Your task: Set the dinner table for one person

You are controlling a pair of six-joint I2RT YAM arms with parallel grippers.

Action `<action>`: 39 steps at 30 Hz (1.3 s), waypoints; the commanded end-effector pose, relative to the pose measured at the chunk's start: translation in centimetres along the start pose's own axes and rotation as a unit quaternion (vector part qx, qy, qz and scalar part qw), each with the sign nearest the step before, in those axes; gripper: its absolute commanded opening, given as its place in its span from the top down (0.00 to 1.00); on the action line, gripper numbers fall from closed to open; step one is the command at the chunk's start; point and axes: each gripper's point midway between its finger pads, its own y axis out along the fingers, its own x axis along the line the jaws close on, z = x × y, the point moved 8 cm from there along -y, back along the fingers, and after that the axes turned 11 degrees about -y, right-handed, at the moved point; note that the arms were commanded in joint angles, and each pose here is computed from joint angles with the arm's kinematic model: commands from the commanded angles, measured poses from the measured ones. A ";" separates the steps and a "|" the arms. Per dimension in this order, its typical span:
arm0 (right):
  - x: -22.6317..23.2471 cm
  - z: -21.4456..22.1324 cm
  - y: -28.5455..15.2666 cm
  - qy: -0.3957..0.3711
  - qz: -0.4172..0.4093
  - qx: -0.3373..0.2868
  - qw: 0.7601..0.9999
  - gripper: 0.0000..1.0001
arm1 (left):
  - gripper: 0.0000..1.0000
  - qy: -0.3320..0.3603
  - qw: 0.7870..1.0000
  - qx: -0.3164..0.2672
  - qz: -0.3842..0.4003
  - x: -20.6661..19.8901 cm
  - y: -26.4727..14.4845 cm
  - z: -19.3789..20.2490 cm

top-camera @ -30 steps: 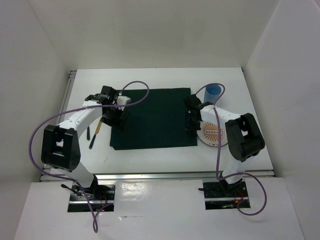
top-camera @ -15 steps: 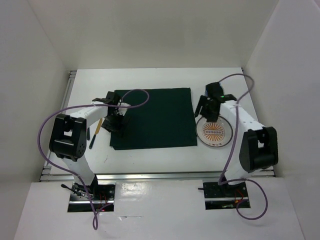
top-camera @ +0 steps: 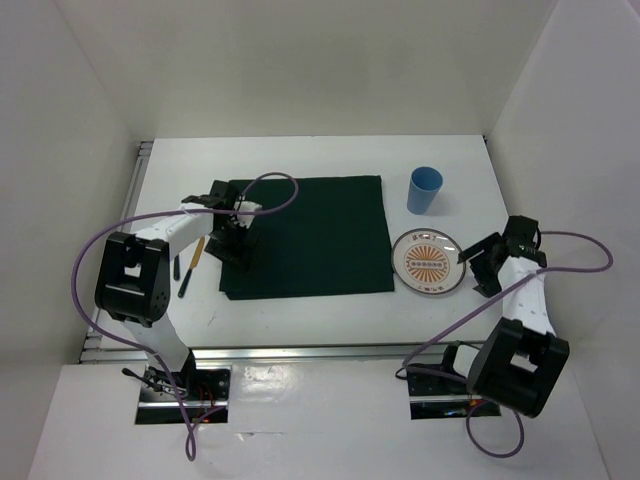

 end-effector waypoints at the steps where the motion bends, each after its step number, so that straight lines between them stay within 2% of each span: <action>1: -0.1 0.4 -1.1 0.036 -0.005 -0.031 0.999 0.21 | 0.19 -0.007 1.000 -0.017 0.025 -0.8 -1.0 -0.1; 10: -0.1 3.3 2.3 0.094 -0.056 -0.003 0.994 0.24 | 0.19 -0.009 0.999 -0.002 0.033 -0.9 -0.7 0.0; 15: -0.5 4.7 3.8 0.096 -0.067 0.024 0.993 0.24 | 0.19 -0.008 1.000 -0.007 0.025 -0.8 -0.9 0.0; 25: -0.6 6.0 5.6 0.109 -0.094 0.032 0.989 0.26 | 0.19 -0.009 1.000 0.001 0.010 -0.5 -1.0 0.0; 29: -1.0 6.3 6.0 0.115 -0.085 0.028 0.989 0.34 | 0.19 -0.009 1.000 -0.004 0.010 -0.5 -1.2 0.0; 31: -1.0 6.4 6.0 0.127 -0.082 0.022 0.988 0.34 | 0.19 -0.009 1.000 -0.004 0.010 -0.5 -1.2 0.0; 35: -1.7 7.6 6.6 0.147 -0.076 0.024 0.986 0.44 | 0.19 -0.009 1.000 0.001 0.005 -0.4 -1.2 -0.1; 36: -1.9 8.0 6.7 0.148 -0.073 0.028 0.986 0.54 | 0.19 -0.010 1.000 0.005 0.005 -0.4 -0.9 -0.1; 39: -2.0 8.3 7.0 0.153 -0.075 0.026 0.985 0.73 | 0.19 -0.010 1.000 0.010 0.005 -0.4 -0.9 0.1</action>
